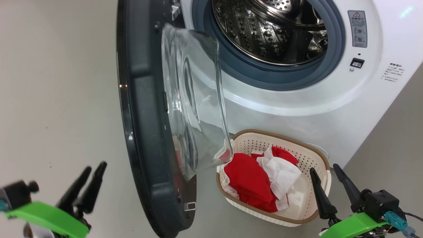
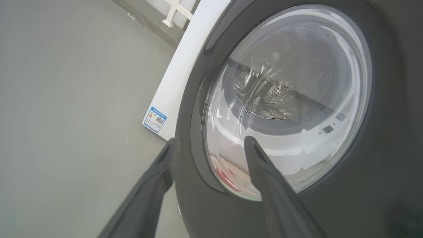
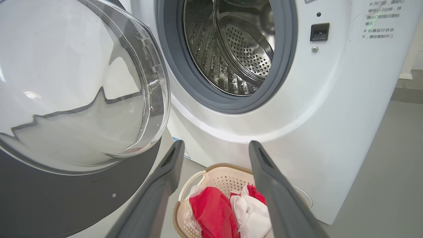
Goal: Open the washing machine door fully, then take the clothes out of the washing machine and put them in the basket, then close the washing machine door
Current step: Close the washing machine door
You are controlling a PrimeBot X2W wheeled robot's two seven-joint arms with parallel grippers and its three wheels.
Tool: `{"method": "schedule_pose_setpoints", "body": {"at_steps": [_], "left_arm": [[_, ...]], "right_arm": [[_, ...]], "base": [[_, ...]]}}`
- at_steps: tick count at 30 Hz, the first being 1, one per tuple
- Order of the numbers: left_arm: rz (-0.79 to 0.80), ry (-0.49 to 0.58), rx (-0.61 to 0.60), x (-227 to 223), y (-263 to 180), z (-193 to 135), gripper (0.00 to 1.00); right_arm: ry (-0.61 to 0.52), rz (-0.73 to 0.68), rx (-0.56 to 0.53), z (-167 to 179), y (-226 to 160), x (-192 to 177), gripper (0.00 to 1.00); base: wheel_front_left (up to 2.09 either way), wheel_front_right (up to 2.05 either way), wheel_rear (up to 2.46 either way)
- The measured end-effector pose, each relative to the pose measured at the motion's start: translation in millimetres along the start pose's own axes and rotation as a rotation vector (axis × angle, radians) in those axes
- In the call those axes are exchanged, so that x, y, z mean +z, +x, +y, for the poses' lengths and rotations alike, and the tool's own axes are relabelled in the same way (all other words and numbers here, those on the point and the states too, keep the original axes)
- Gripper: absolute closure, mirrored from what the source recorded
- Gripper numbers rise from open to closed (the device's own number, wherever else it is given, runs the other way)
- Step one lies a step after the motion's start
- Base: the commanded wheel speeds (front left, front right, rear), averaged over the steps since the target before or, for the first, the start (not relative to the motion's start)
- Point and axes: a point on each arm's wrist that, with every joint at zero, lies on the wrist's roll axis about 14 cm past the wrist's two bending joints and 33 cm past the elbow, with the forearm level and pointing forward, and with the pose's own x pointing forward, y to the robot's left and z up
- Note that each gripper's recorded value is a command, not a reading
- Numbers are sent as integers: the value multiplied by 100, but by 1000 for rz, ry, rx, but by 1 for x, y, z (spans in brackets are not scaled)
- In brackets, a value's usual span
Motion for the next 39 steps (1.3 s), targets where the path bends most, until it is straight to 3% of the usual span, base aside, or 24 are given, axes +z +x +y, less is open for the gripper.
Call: {"method": "schedule_pose_setpoints", "body": {"at_steps": [9, 20, 30, 39], "left_arm": [[36, 49, 84, -41, -11, 24, 0], [-106, 221, 165, -23, -12, 37, 0], [-222, 412, 187, -3, -17, 22, 0], [-230, 433, 198, -11, -22, 14, 0]], "right_arm": [[-4, 5, -15, -6, -5, -1, 0], [-11, -10, -55, -20, -11, 4, 0], [-13, -18, -81, -27, -17, 7, 0], [-13, -28, -94, -31, -18, 10, 0]], "base": [[0, 0, 0], [0, 0, 0], [0, 0, 0], [0, 0, 0]]}}
